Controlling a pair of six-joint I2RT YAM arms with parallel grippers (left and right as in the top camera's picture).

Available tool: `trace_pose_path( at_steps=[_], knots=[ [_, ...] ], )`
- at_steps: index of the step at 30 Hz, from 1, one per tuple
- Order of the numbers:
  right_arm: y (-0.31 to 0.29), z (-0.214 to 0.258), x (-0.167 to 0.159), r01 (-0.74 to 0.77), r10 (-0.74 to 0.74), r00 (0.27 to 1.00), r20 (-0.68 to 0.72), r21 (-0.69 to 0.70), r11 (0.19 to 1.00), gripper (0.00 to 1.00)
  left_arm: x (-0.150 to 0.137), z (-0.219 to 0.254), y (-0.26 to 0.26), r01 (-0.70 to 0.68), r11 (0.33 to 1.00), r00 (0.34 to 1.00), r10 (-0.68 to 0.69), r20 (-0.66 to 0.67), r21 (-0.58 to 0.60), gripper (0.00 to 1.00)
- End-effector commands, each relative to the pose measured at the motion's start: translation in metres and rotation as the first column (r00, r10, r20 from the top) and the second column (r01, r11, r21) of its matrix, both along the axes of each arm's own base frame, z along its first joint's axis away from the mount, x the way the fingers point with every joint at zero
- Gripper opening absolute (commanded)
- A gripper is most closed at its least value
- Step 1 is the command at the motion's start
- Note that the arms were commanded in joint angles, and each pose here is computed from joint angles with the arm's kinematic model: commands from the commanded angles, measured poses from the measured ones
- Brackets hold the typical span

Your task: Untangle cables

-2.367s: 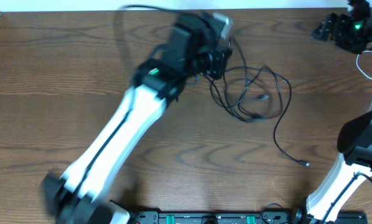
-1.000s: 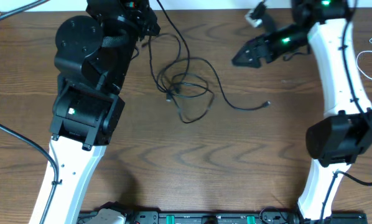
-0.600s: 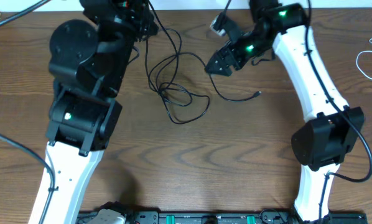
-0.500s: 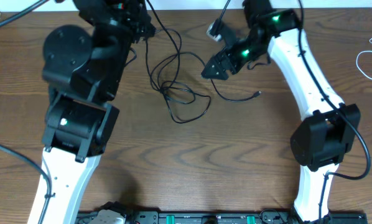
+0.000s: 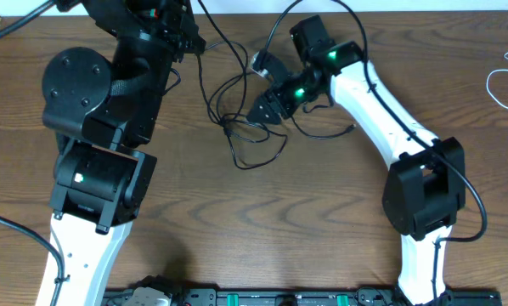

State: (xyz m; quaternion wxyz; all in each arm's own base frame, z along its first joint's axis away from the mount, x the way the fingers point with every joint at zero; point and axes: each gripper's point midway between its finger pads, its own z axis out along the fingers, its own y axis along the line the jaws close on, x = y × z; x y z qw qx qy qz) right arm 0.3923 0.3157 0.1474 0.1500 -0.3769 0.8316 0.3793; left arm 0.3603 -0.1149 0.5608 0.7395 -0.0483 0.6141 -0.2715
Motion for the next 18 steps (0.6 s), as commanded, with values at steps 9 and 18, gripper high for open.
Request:
trace_pose_path(
  at_steps=[9,18],
  knots=[
    [0.001,-0.025,-0.001,0.087,-0.09,0.993,-0.081,-0.039,0.995,0.37,-0.004,0.005,0.004,-0.006,1.0,1.0,0.006,0.011,-0.019,0.08],
    [-0.051,0.019,0.059,0.29,-0.289,0.957,0.037,-0.029,0.957,0.01,0.004,-0.011,0.028,-0.144,0.99,0.988,0.143,-0.057,-0.012,0.07]
  ],
)
